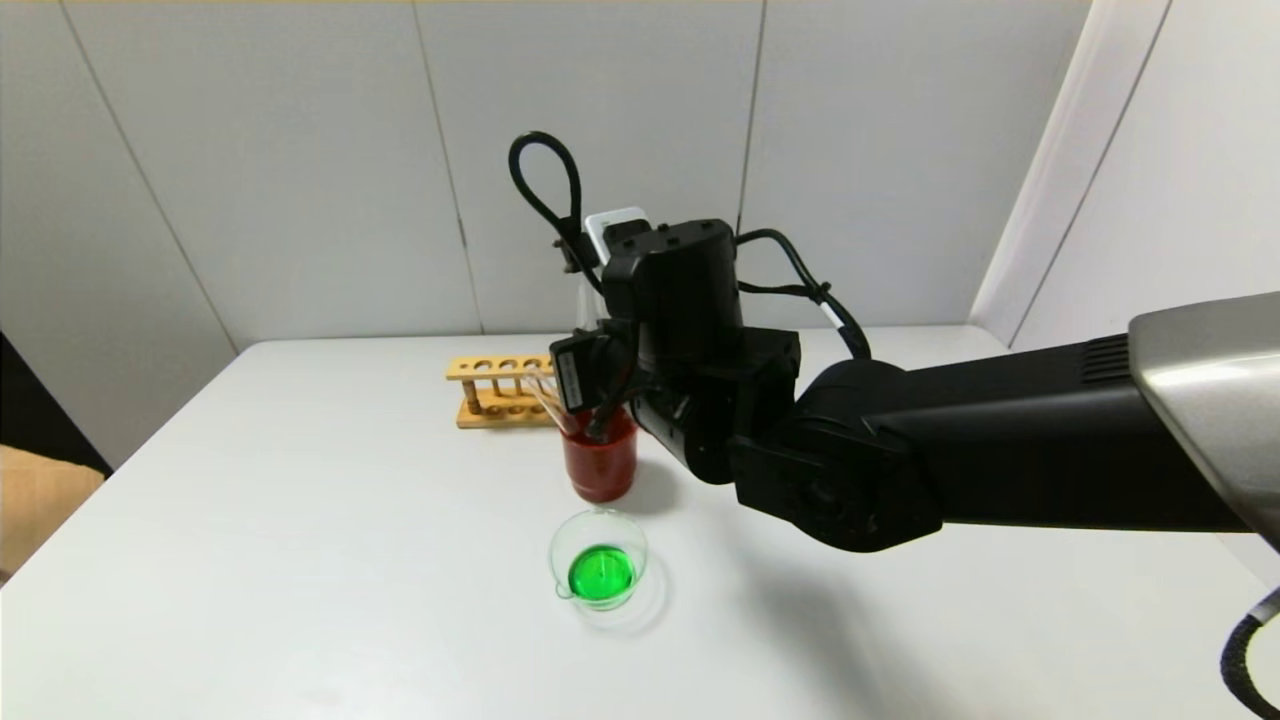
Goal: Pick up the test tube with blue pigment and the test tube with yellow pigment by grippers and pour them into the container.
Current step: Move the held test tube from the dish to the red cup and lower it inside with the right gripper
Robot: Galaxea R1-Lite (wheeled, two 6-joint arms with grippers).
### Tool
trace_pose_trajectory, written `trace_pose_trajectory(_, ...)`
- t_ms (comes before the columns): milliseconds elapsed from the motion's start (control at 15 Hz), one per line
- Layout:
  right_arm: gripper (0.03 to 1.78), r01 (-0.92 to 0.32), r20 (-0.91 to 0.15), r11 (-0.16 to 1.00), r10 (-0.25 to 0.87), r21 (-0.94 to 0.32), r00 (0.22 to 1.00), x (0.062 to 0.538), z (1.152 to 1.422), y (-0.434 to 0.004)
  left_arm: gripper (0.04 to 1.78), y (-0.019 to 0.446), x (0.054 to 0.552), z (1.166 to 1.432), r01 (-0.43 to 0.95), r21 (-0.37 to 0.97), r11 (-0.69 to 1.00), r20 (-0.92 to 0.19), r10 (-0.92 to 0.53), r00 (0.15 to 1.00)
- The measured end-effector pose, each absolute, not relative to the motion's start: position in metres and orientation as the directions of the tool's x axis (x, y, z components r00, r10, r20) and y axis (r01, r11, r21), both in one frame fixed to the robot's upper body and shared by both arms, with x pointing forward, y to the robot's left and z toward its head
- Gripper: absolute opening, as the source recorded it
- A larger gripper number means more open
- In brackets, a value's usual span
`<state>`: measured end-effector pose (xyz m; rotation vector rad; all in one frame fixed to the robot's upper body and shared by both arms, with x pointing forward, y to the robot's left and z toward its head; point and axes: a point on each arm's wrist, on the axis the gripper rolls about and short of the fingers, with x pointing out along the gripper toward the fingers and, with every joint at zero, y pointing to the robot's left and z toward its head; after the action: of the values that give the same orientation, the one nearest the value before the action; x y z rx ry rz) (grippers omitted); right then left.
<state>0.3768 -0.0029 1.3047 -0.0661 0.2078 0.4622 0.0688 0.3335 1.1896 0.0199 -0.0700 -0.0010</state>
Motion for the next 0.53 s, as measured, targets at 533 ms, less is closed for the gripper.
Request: trace_pose_trajectory(533,0.27,-0.444,-0.239,0.896,0.425,-0.028,0.873,0.387,1.291,0.0,1.71,0.334,0.069,1.19,0.0,0.02,1.0,0.07,-0.001,0.998)
